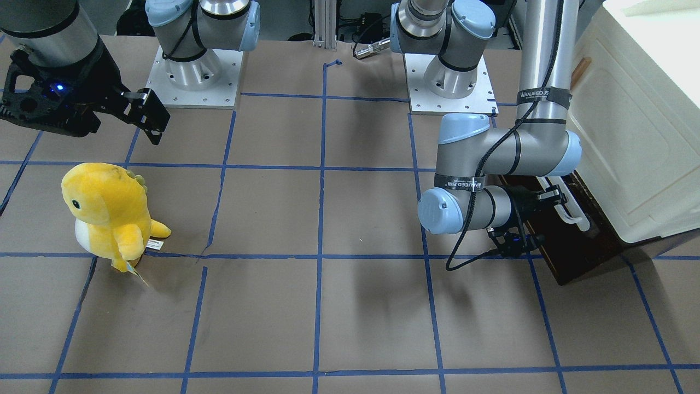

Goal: Pull drawer sideways
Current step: 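Hold the handle with the left gripper and begin pulling outward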

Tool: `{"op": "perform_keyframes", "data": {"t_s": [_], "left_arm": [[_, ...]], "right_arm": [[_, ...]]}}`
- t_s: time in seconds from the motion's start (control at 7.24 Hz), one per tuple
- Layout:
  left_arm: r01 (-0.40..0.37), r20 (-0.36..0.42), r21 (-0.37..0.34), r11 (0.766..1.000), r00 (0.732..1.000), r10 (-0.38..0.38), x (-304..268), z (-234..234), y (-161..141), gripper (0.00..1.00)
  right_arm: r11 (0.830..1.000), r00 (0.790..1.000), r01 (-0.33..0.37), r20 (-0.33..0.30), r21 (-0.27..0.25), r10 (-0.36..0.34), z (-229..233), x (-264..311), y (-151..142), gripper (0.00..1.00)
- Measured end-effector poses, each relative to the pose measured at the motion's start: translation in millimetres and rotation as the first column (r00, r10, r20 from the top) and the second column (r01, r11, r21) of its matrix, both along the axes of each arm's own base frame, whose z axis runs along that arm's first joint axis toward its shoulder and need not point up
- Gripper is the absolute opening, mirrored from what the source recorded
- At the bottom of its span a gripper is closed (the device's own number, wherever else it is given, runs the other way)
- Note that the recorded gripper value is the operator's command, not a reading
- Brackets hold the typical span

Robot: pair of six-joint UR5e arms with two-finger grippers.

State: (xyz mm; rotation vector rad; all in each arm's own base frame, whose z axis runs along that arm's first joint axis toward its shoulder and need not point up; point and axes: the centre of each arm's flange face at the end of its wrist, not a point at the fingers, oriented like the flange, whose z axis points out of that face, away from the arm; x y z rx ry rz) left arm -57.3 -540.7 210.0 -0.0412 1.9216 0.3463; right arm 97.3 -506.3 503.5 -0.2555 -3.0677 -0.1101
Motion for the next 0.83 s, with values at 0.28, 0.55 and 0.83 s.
{"op": "perform_keyframes", "data": {"t_s": [0.28,0.55,0.83], "left_arm": [[-0.001,0.0,0.005,1.0,1.0,0.001,-0.2,-3.6,-0.4,0.23],[0.002,-0.003,0.006,1.0,1.0,-0.002,-0.2,-9.0,-3.0,0.23],[0.006,-0.005,-0.004,1.0,1.0,-0.006,-0.5,-7.9,-5.8,0.21]], "right_arm": [[1.0,1.0,0.0,0.0,0.0,0.0,0.0,0.1,0.0,1.0],[1.0,1.0,0.0,0.0,0.0,0.0,0.0,-0.1,0.0,1.0],[1.0,1.0,0.0,0.0,0.001,0.0,-0.1,-0.1,0.1,1.0]]}}
